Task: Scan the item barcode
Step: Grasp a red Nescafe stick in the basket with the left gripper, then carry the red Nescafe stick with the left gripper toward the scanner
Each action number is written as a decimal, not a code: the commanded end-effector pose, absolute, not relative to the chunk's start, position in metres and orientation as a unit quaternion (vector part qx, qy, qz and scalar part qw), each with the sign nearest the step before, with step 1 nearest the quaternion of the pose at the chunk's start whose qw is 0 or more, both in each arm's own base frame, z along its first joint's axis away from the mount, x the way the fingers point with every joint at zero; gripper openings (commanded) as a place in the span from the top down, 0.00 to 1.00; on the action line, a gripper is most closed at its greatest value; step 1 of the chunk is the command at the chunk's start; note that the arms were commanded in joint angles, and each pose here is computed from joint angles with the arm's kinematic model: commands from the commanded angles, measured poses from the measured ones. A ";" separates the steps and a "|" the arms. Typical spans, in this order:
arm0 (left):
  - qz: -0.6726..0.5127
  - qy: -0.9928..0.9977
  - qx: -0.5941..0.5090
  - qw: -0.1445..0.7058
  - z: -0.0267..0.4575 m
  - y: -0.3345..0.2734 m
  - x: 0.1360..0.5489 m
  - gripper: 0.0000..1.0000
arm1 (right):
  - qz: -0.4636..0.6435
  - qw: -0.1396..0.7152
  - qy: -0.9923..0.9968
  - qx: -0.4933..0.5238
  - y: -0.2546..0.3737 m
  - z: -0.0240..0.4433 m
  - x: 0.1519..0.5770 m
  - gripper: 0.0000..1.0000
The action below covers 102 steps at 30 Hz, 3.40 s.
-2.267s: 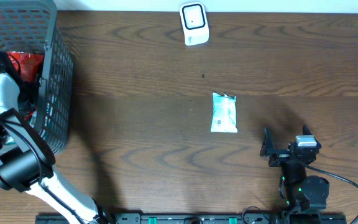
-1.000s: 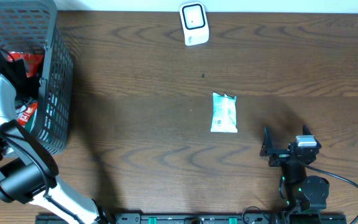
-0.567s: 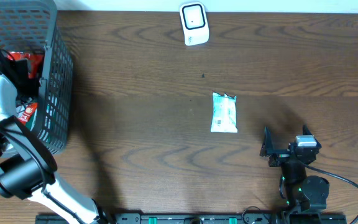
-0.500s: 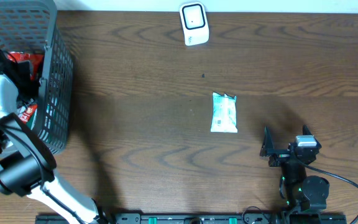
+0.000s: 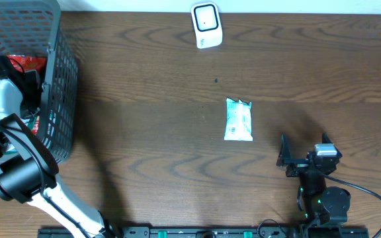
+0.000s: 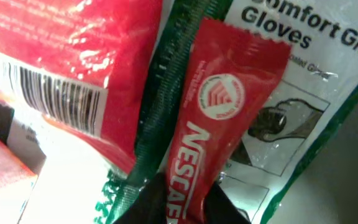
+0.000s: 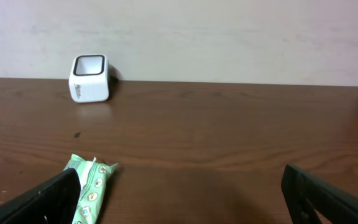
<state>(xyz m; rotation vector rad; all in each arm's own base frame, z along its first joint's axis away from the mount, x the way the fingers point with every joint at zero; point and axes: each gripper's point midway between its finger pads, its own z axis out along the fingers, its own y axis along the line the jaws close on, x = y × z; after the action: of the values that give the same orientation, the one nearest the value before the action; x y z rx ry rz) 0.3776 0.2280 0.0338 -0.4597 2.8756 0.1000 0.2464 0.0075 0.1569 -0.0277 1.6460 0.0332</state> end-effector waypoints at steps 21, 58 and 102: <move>0.061 0.870 -0.312 0.377 0.265 0.215 0.356 0.93 | 0.009 0.680 0.733 -0.013 0.005 0.157 0.246 0.01; -0.357 0.897 0.050 0.258 0.310 -0.119 0.283 0.93 | 0.009 0.680 0.733 -0.013 0.005 0.157 0.246 0.01; -0.444 0.885 0.138 0.021 0.016 -0.320 0.322 0.92 | 0.009 0.680 0.733 -0.013 0.005 0.157 0.246 0.01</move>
<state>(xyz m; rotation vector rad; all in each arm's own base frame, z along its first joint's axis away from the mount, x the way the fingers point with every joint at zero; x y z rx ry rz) 0.3171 -0.3252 0.0248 0.3875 2.7541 -1.4399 0.2464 0.0075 0.1569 -0.0277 1.6460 0.0332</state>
